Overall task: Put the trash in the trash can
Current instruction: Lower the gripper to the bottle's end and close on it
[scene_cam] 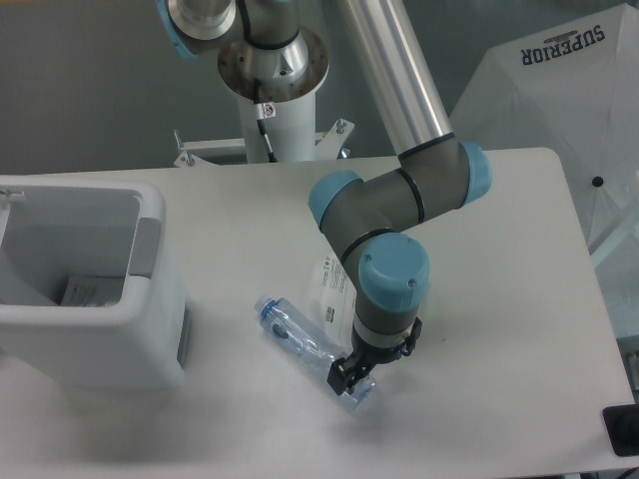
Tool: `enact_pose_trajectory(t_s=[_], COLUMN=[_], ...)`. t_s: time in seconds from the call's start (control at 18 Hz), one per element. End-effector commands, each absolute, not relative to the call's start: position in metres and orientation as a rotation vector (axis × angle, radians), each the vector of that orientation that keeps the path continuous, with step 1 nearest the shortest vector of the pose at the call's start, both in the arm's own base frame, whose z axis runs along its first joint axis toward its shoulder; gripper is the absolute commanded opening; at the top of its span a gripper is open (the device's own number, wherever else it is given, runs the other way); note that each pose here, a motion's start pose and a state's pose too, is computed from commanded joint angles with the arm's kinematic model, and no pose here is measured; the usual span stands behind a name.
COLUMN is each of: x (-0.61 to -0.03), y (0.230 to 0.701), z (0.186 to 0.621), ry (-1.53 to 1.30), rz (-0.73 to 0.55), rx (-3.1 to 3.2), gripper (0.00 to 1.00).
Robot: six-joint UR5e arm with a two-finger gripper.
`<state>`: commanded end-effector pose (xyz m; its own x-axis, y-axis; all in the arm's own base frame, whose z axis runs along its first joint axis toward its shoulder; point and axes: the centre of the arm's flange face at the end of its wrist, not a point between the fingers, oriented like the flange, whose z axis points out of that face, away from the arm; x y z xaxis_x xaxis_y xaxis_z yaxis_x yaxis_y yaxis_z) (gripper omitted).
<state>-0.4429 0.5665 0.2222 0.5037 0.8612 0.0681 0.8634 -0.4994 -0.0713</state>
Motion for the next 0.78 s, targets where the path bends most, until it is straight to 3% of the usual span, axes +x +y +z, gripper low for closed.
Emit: enact_pose_trajectory(t_s=[0.78], x=[-0.446], y=[0.577], z=[0.191], ry=[-1.502], rz=[-0.037], rx=[-2.662], gripper=[1.00])
